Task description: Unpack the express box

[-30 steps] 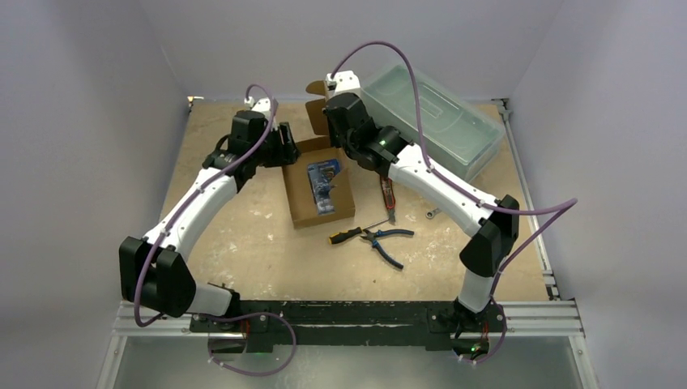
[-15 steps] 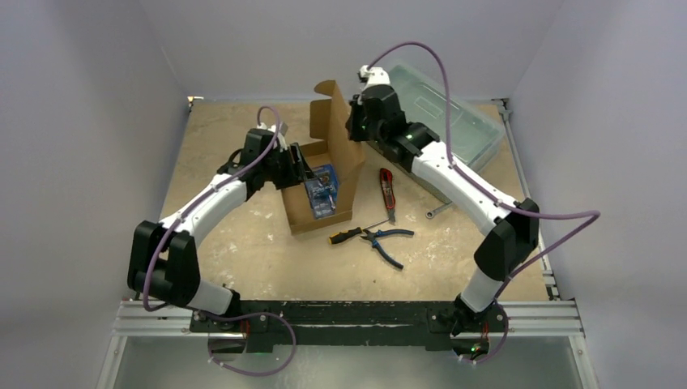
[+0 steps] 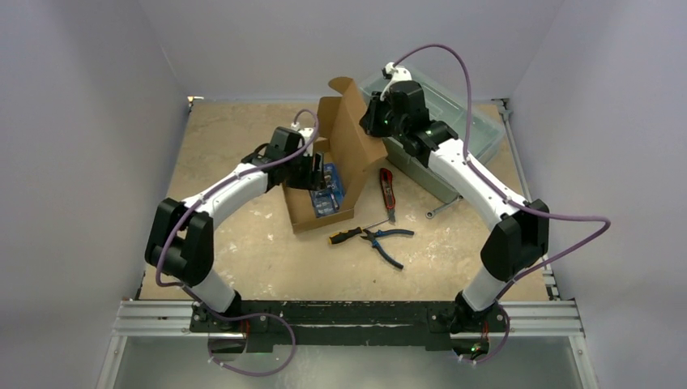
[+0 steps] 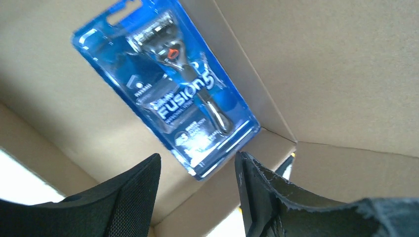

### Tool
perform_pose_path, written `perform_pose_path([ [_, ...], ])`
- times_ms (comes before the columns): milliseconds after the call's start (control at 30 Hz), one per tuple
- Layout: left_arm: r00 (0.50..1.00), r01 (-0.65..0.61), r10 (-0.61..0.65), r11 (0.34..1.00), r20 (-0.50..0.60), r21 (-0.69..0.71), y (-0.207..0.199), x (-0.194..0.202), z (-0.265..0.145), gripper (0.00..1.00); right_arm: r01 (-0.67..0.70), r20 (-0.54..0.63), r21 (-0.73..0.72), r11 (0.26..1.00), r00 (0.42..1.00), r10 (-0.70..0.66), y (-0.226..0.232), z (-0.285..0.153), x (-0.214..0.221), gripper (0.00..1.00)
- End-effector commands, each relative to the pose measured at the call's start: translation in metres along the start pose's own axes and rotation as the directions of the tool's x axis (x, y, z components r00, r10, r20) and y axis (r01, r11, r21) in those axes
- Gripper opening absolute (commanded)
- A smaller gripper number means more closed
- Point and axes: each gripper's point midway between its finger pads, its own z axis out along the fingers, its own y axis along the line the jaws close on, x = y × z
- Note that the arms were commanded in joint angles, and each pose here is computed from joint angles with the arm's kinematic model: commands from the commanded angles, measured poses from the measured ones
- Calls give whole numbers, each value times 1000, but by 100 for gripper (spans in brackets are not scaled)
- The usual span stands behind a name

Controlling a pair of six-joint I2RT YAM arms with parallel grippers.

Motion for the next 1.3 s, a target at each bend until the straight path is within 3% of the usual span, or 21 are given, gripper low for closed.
perform_pose_path([
  [0,988,-132,127,990,89,58,6,-27,-23,57,88,-2,57,994,996,-88,-17,-9,-3,31],
  [100,983,-170,162,980,84,100,1,-28,-21,57,128,-24,53,990,992,-127,-18,-12,1,52],
  [367,955,-280,256,946,152,164,-10,-40,-23,57,246,-82,98,964,968,-238,-31,-32,1,79],
  [533,932,-156,37,939,361,307,9,-66,-44,57,279,-149,104,955,953,-263,-39,-49,16,94],
  [600,925,-196,73,933,373,302,11,-66,-47,60,286,-146,83,955,951,-272,-37,-54,21,98],
  [767,910,-309,202,913,363,266,6,-54,-40,68,282,-116,6,959,953,-280,-23,-64,21,99],
  [933,769,-587,510,802,385,110,-5,-31,-29,72,268,-58,-134,954,959,-278,5,-83,13,99],
  [1033,704,-676,614,734,358,70,1,-25,-25,72,256,-25,-191,948,964,-265,18,-97,9,99],
  [1167,691,-710,663,698,288,97,6,-20,-15,71,247,18,-205,947,968,-249,23,-110,3,99],
  [1267,718,-695,659,697,222,179,5,-12,-1,69,245,16,-205,948,969,-247,23,-111,3,99],
])
